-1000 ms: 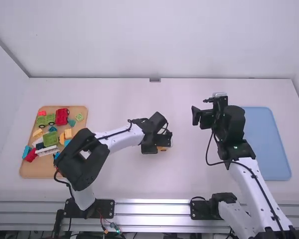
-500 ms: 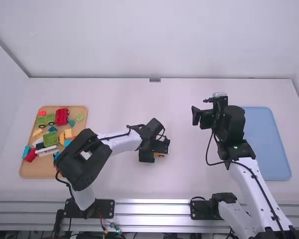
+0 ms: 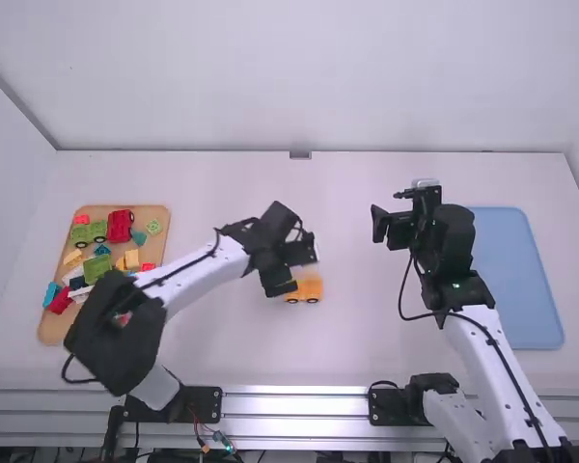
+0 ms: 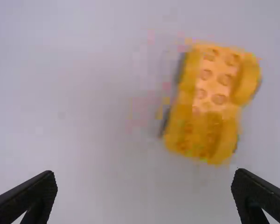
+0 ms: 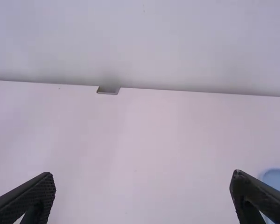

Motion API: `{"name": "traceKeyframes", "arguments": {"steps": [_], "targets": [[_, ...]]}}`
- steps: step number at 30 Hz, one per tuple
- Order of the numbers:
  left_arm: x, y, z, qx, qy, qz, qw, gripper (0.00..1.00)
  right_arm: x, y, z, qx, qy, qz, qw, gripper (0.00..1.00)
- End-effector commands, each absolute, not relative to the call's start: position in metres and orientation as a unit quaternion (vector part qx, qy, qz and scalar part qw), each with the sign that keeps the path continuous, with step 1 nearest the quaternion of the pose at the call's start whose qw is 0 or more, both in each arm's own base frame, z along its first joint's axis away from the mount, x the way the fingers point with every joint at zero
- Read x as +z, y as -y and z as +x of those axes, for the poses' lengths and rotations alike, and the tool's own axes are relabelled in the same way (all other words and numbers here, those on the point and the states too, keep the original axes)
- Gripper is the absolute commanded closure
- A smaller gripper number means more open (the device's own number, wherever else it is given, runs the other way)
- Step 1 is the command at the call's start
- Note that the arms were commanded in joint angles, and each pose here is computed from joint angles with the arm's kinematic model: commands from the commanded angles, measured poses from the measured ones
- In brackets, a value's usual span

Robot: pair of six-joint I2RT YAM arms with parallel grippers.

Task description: Assemble lego blocks to make yellow taxi

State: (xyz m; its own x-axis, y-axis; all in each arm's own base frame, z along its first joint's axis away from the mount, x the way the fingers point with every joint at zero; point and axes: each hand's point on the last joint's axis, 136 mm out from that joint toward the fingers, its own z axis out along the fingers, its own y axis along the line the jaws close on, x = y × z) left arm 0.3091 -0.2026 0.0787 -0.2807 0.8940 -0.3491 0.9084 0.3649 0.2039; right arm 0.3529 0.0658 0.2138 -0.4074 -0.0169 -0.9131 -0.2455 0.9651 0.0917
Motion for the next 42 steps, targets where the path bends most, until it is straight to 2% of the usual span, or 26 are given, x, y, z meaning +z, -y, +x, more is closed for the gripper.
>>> {"name": "traceKeyframes", "arguments": {"steps": [1, 5, 9, 10, 11, 12, 14, 22, 24, 30, 34, 39, 42], "targets": [[0.117, 0.172, 0.325, -0.022, -0.853, 0.459, 0.247, 0.01, 0.233, -0.068, 0.357, 0.108, -0.821, -0.081, 0.555, 0.01], [0.144, 0.122, 0.339, -0.026, -0.905, 0.323, 0.277, 0.01, 0.233, -0.068, 0.357, 0.108, -0.821, -0.082, 0.555, 0.01], [0.167, 0.035, 0.358, 0.039, -0.941, 0.127, 0.31, 0.01, 0.233, -0.068, 0.357, 0.108, -0.821, -0.081, 0.555, 0.01], [0.17, -0.01, 0.357, 0.084, -0.947, 0.007, 0.31, 0.01, 0.233, -0.068, 0.357, 0.108, -0.821, -0.082, 0.555, 0.02], [0.17, -0.019, 0.356, 0.092, -0.947, -0.021, 0.309, 0.01, 0.233, -0.068, 0.358, 0.109, -0.82, -0.082, 0.555, 0.02], [0.168, -0.052, 0.346, 0.114, -0.939, -0.129, 0.299, 0.01, 0.233, -0.068, 0.358, 0.108, -0.821, -0.081, 0.555, 0.01], [0.163, -0.082, 0.331, 0.126, -0.932, -0.198, 0.277, 0.01, 0.233, -0.068, 0.357, 0.109, -0.821, -0.081, 0.555, 0.01], [0.123, -0.13, 0.332, 0.058, -0.941, -0.239, 0.233, 0.01, 0.233, -0.068, 0.358, 0.108, -0.82, -0.082, 0.556, 0.02], [0.106, -0.146, 0.33, 0.049, -0.941, -0.262, 0.209, 0.06, 0.234, -0.068, 0.358, 0.108, -0.819, -0.081, 0.557, 0.01], [0.069, -0.16, 0.341, 0.02, -0.954, -0.257, 0.155, 0.06, 0.234, -0.068, 0.358, 0.108, -0.819, -0.081, 0.558, 0.02], [0.052, -0.164, 0.353, 0.015, -0.958, -0.254, 0.134, 0.22, 0.234, -0.068, 0.358, 0.109, -0.819, -0.082, 0.558, 0.01], [0.038, -0.169, 0.356, 0.019, -0.96, -0.256, 0.115, 0.32, 0.235, -0.068, 0.358, 0.108, -0.818, -0.082, 0.559, 0.01], [0.033, -0.174, 0.356, 0.036, -0.959, -0.256, 0.117, 0.32, 0.235, -0.068, 0.359, 0.108, -0.817, -0.082, 0.561, 0.02]]}}
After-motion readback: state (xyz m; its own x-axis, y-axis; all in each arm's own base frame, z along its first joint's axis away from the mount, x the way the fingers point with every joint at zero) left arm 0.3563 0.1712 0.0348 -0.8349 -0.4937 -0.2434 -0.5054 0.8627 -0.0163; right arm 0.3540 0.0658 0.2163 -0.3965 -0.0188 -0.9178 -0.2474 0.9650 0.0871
